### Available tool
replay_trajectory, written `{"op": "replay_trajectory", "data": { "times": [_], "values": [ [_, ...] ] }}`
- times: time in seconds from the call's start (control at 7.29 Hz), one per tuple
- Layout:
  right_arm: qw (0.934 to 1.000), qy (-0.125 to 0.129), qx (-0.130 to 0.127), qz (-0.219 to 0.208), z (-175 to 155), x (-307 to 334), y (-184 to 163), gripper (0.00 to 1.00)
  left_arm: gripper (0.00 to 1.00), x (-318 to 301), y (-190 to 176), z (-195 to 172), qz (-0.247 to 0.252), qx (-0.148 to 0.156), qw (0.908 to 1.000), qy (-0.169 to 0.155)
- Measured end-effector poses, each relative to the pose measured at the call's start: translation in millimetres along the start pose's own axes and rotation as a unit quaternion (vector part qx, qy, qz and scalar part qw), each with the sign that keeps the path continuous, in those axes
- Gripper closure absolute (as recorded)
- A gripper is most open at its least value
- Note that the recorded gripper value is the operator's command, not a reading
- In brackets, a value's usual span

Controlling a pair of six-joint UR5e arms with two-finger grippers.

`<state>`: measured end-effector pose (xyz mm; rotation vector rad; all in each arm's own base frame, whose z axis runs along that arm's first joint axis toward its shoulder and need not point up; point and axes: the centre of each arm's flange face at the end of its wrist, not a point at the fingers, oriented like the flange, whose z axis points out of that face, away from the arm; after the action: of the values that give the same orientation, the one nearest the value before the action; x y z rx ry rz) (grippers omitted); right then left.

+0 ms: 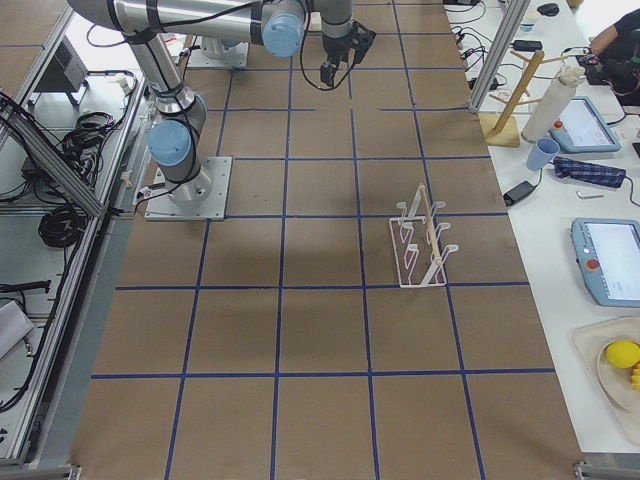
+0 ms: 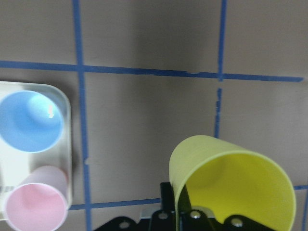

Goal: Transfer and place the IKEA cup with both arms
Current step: 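Lower the yellow cup onto the white tray while the right arm withdraws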

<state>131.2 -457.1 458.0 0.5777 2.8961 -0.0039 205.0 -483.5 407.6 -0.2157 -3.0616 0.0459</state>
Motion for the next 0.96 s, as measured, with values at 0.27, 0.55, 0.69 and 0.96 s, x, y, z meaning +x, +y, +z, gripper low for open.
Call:
{"op": "replay_trajectory", "data": {
  "times": [0.27,0.55,0.69,0.96],
  "values": [
    [0.9954,0.045,0.006,-0.085,-15,12,22,0.00,1.00,-82,8,33,0.053,0.007,0.9985,-0.011],
    [0.9917,0.071,0.010,-0.107,-25,21,36,0.00,1.00,-119,6,81,0.081,0.003,0.9967,-0.002],
    [0.9903,0.081,0.010,-0.112,-23,24,39,0.00,1.00,-128,4,102,0.086,0.001,0.9963,0.003],
    [0.9889,0.089,0.008,-0.119,-21,27,39,0.00,1.00,-135,1,135,0.091,-0.006,0.9957,0.020]
  ]
}}
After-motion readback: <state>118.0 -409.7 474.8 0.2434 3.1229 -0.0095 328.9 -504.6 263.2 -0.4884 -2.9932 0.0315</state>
